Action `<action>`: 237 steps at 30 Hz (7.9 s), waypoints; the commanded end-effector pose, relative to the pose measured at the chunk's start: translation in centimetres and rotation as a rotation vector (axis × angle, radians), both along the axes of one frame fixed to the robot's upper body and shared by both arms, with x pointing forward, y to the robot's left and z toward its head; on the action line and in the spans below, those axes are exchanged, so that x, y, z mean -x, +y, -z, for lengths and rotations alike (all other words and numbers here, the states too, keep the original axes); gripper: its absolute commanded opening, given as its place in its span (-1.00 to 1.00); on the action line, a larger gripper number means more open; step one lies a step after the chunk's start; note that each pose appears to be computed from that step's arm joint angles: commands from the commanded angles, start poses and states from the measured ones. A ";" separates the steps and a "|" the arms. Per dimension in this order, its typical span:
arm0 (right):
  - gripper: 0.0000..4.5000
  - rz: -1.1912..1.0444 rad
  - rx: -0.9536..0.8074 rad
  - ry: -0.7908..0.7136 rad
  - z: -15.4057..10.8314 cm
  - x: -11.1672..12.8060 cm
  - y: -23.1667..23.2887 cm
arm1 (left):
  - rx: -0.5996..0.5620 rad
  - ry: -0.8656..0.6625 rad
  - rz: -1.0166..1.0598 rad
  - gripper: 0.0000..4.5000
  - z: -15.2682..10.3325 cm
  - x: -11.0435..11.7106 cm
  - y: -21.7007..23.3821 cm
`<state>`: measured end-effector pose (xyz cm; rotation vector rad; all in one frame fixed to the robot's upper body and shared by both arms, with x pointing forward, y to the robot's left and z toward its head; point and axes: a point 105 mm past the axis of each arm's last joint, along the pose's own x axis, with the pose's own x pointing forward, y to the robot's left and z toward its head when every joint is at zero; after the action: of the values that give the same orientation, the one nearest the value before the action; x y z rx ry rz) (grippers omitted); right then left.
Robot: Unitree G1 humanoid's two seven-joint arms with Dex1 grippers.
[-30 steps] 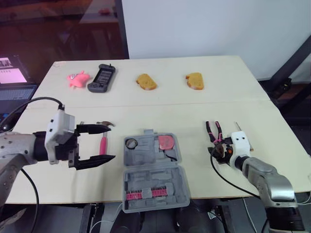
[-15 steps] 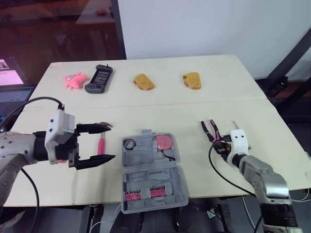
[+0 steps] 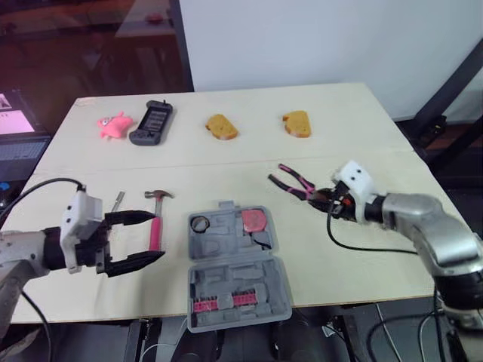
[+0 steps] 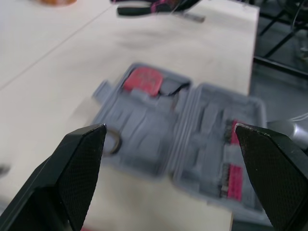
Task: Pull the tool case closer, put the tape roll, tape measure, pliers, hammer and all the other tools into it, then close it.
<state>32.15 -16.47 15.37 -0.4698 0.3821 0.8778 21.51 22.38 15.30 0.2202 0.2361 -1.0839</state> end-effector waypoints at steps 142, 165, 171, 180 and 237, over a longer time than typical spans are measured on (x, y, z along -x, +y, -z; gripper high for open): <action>-0.98 -0.528 -0.101 -0.129 -0.9 0.6 5.8 | -0.178 0.133 -0.214 1.00 4.3 0.7 3.7; -1.00 -0.543 0.255 0.057 10.5 3.1 1.2 | -0.234 0.057 0.013 -0.97 10.5 -1.0 -1.5; -1.00 -0.572 0.235 0.051 11.2 2.9 2.6 | -0.201 0.078 -0.003 -0.97 12.0 -1.7 -2.7; -1.00 -0.602 0.192 0.054 11.2 3.2 4.4 | -0.170 0.091 0.002 -0.97 13.0 -2.9 -4.9; -1.00 -0.451 0.136 0.000 9.9 -0.4 7.8 | -0.163 -0.008 -0.137 -0.97 10.7 -8.2 -6.2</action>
<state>32.49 -10.65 4.07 -0.6945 0.4317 1.2495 29.01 17.55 2.73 0.3264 0.4294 -0.8926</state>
